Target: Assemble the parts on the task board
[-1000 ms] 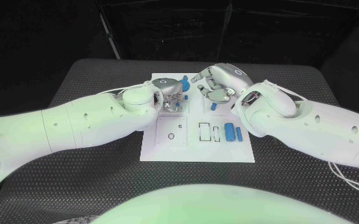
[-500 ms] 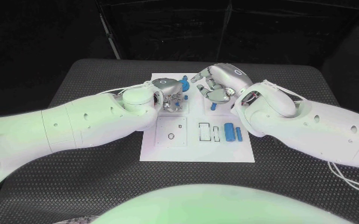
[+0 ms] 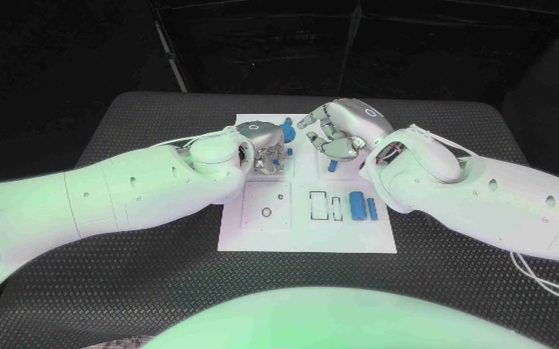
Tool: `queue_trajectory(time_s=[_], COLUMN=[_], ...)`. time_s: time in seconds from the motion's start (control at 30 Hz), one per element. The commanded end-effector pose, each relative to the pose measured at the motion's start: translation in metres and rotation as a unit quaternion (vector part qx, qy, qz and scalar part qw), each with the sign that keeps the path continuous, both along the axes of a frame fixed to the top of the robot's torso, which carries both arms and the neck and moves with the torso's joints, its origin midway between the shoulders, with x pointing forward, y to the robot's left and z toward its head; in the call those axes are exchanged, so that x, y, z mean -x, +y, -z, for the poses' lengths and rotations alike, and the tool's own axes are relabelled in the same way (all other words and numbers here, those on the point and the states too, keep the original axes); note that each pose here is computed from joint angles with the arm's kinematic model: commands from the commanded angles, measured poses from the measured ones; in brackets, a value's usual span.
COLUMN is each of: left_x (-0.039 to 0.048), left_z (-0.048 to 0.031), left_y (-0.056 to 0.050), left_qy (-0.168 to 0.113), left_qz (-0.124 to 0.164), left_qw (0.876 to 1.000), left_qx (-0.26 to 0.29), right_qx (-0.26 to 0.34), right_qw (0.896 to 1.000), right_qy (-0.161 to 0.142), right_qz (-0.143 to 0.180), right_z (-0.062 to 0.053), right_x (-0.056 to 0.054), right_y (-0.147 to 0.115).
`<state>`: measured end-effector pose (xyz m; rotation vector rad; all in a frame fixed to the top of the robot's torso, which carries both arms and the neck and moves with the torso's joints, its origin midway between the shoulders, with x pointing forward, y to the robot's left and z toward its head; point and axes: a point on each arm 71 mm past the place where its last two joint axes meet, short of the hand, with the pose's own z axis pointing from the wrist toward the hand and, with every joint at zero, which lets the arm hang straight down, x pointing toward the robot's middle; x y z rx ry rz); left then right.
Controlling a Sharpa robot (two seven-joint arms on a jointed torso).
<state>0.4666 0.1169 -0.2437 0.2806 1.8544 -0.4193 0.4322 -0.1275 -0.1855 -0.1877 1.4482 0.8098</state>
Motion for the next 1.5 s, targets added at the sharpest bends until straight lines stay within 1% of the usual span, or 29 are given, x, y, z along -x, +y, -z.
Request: queue_trajectory(time_s=[0.03, 0.2, 0.43, 0.63, 0.7, 0.77, 0.83, 0.9, 0.97, 1.0, 1.03, 1.07, 1.17, 1.23, 1.3, 1.4, 1.5], left_x=[0.0000, 0.0009, 0.0052, 0.0034, 0.0022, 0.0007, -0.0011, -0.0034, -0.0051, -0.0060, -0.0064, -0.0079, -0.0136, -0.0179, -0.0224, -0.0285, -0.0359], left_z=[-0.0019, -0.0023, -0.0048, -0.0201, -0.0263, -0.0323, -0.0363, -0.0400, -0.0432, -0.0444, -0.0448, -0.0453, -0.0464, -0.0455, -0.0445, -0.0429, -0.0420], left_y=[-0.001, -0.001, 0.003, 0.008, 0.012, 0.018, 0.026, 0.036, 0.045, 0.050, 0.051, 0.056, 0.064, 0.067, 0.068, 0.066, 0.061], left_qy=[-0.008, -0.008, -0.015, -0.027, -0.025, -0.017, 0.001, 0.031, 0.057, 0.070, 0.075, 0.094, 0.137, 0.169, 0.195, 0.221, 0.235], left_qz=[0.001, 0.002, 0.003, -0.009, -0.019, -0.032, -0.050, -0.072, -0.088, -0.095, -0.097, -0.104, -0.119, -0.122, -0.120, -0.116, -0.117], left_qw=[1.000, 1.000, 1.000, 0.998, 0.996, 0.993, 0.990, 0.985, 0.980, 0.979, 0.978, 0.976, 0.971, 0.969, 0.966, 0.964, 0.961], left_qx=[0.005, 0.007, 0.020, 0.063, 0.086, 0.110, 0.132, 0.155, 0.167, 0.168, 0.168, 0.166, 0.153, 0.136, 0.117, 0.095, 0.083], right_qx=[-0.003, -0.003, -0.002, -0.006, -0.013, -0.025, -0.035, -0.049, -0.067, -0.077, -0.082, -0.096, -0.124, -0.138, -0.145, -0.150, -0.152], right_qw=[1.000, 1.000, 1.000, 1.000, 1.000, 0.999, 0.999, 0.997, 0.995, 0.994, 0.993, 0.990, 0.983, 0.979, 0.976, 0.974, 0.973], right_qy=[-0.004, -0.004, -0.004, -0.006, -0.003, 0.002, 0.006, 0.012, 0.026, 0.035, 0.040, 0.053, 0.080, 0.093, 0.101, 0.108, 0.112], right_qz=[0.000, 0.001, 0.003, 0.012, 0.019, 0.029, 0.039, 0.050, 0.063, 0.070, 0.074, 0.084, 0.106, 0.117, 0.125, 0.131, 0.134], right_z=[-0.002, -0.002, -0.001, 0.000, 0.001, 0.002, 0.003, 0.004, 0.006, 0.007, 0.007, 0.008, 0.011, 0.012, 0.013, 0.013, 0.013], right_x=[0.000, 0.000, -0.001, -0.005, -0.007, -0.011, -0.014, -0.018, -0.022, -0.025, -0.026, -0.029, -0.036, -0.040, -0.043, -0.045, -0.046], right_y=[0.001, 0.001, -0.001, -0.006, -0.010, -0.015, -0.021, -0.028, -0.036, -0.039, -0.041, -0.046, -0.056, -0.061, -0.065, -0.068, -0.069])
